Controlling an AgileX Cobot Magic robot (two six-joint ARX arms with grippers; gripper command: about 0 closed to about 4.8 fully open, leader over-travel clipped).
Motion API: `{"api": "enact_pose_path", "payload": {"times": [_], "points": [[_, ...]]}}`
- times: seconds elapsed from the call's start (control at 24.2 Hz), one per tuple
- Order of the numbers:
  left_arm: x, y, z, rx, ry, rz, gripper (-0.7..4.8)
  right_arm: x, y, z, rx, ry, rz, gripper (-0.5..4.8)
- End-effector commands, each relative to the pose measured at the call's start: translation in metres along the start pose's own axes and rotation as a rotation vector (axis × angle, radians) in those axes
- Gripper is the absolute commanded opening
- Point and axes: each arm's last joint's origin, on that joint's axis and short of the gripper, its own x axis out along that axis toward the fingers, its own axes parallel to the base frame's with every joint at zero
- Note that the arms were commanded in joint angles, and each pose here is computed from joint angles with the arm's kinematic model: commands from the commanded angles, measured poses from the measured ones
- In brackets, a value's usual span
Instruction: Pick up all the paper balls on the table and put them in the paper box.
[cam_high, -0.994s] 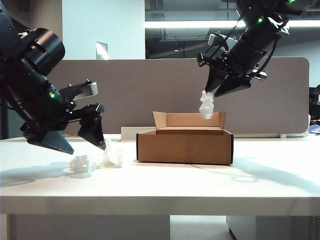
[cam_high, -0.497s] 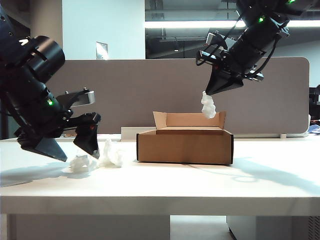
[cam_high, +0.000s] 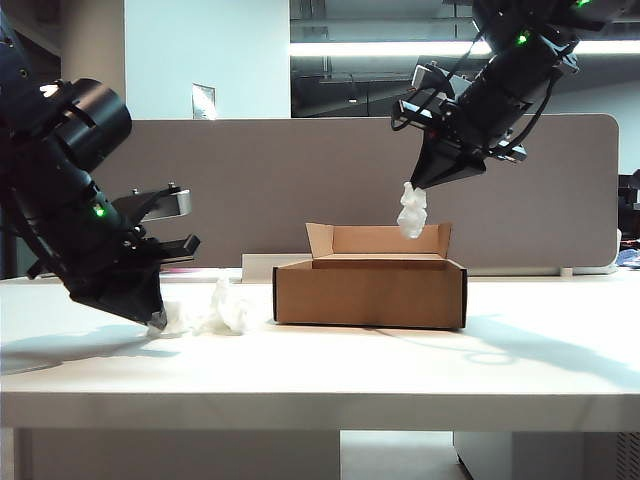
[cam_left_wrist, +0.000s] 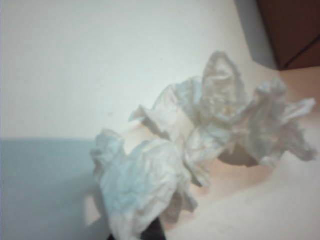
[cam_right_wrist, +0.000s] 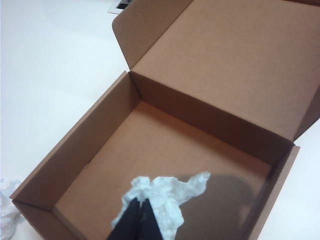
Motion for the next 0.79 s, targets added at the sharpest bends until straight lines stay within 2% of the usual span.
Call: {"api": "enact_pose_path", "payload": {"times": [0.04, 0.21, 0.29, 0.46, 0.62, 0.79], "points": [[-0.022, -0.003, 0.017, 0.073, -0.105, 0.006, -0.06, -0.003, 0.001, 0.004, -0.006, -0.025, 0.005, -0.01], [-0.042, -0.005, 0.037, 0.084, -0.243, 0.018, -0.06, -0.003, 0.001, 0.005, -0.007, -0.031, 0.005, 0.00], [-0.051, -0.011, 0.058, 0.116, -0.347, -0.141, -0.06, -0.003, 0.001, 0.005, -0.007, -0.031, 0.006, 0.00], [-0.056, -0.017, 0.070, 0.161, -0.459, -0.228, -0.06, -0.003, 0.002, 0.005, -0.008, -0.030, 0.016, -0.01], [-0.054, -0.022, 0.077, 0.183, -0.528, -0.234, -0.06, -0.003, 0.002, 0.005, -0.008, -0.031, 0.017, 0.00], [-0.042, -0.031, 0.090, 0.191, -0.502, -0.251, -0.06, -0.003, 0.002, 0.005, -0.008, -0.033, 0.017, -0.01]]}}
